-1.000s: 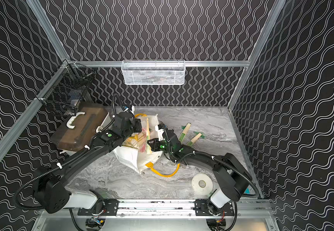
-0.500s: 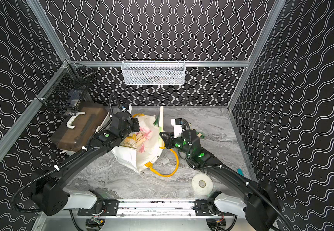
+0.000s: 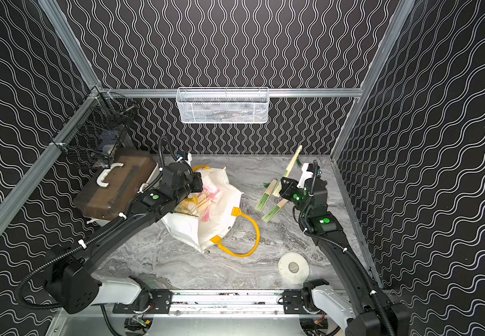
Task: Take out the folding fans from the tote bags
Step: Pick up the folding fan from the canvas bag, then place the folding fan at the center of the board, then adjust the folding fan at the center of the board.
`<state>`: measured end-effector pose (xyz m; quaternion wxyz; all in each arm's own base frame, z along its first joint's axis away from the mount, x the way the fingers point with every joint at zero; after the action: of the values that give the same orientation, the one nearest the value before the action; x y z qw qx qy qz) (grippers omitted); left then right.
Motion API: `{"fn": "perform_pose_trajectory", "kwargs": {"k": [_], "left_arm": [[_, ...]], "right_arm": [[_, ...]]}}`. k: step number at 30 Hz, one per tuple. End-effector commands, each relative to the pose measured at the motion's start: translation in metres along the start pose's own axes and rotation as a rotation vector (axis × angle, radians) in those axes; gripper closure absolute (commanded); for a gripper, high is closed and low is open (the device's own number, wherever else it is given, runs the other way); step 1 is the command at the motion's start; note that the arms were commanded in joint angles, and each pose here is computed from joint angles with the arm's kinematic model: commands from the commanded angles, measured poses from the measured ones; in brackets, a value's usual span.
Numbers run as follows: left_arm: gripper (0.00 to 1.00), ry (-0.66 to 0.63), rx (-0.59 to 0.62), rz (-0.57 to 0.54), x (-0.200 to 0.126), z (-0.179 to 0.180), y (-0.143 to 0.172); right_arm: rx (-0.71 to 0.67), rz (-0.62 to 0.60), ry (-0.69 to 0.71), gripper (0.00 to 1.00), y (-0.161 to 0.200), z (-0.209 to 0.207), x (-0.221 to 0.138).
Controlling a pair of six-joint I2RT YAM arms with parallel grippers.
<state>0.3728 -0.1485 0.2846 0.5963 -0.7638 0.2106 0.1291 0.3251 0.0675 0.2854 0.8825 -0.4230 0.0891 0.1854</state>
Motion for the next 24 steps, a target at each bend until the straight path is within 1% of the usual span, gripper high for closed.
{"fn": "perform_pose_trajectory", "kwargs": {"k": [1, 3, 7, 10, 15, 19, 24], "left_arm": [[1.00, 0.018, -0.013, -0.042, -0.003, -0.003, -0.011], [1.00, 0.019, -0.014, -0.039, -0.003, -0.003, -0.011], [1.00, 0.020, -0.012, -0.037, -0.003, -0.003, -0.011], [1.00, 0.025, -0.015, -0.042, -0.004, -0.003, -0.012], [1.00, 0.026, -0.016, -0.038, -0.004, -0.003, -0.011], [1.00, 0.032, -0.019, -0.037, -0.003, -0.004, -0.011], [1.00, 0.035, -0.020, -0.036, -0.003, -0.005, -0.011]], "right_arm": [[0.108, 0.021, 0.123, 0.91, -0.001, -0.038, 0.005], [0.182, 0.028, 0.154, 0.91, -0.001, -0.061, 0.010], [0.347, 0.049, 0.159, 0.90, 0.001, -0.106, 0.021], [0.423, 0.081, 0.159, 0.90, 0.008, -0.131, 0.031], [0.476, 0.139, 0.139, 0.89, 0.029, -0.152, 0.045], [0.523, 0.201, 0.159, 0.89, 0.053, -0.167, 0.052], [0.568, 0.278, 0.152, 0.89, 0.077, -0.176, 0.059]]}}
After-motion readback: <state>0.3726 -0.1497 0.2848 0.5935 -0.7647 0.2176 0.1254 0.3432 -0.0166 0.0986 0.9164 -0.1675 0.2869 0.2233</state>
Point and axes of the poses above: each gripper's point midway between its finger pads, its own x axis out along the fingers, its own z axis along the line the jaws close on, y = z × x, the point moved 4 cm from there along -x, back along the fingers
